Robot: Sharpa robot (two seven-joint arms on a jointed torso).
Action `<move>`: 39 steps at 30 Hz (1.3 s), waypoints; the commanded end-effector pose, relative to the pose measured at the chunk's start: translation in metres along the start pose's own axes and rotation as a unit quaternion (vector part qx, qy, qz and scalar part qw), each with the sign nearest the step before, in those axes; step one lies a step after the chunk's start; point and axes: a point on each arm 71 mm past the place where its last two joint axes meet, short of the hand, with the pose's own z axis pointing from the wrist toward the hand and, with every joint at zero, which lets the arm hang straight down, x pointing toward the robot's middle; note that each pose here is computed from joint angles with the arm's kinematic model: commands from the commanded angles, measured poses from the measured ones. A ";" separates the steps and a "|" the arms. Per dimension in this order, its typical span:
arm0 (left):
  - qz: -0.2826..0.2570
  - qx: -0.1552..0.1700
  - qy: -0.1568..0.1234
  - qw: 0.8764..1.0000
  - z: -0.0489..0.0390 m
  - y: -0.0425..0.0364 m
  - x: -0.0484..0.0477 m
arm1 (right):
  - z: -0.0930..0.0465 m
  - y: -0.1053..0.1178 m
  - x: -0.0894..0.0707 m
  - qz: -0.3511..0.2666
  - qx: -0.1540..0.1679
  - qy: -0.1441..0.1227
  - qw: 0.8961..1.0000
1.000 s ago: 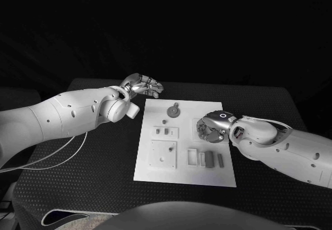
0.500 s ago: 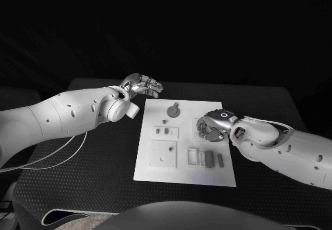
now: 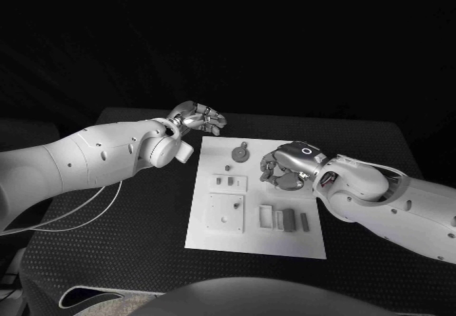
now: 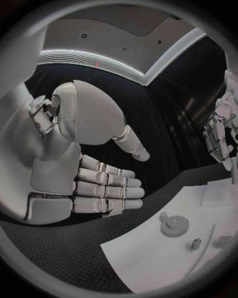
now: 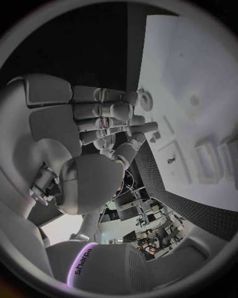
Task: Assemble the parts on the task board
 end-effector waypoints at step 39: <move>-0.007 0.007 0.010 1.000 0.0033 -0.0036 0.0069 | 0.038 0.091 0.076 0.026 -0.101 0.087 0.991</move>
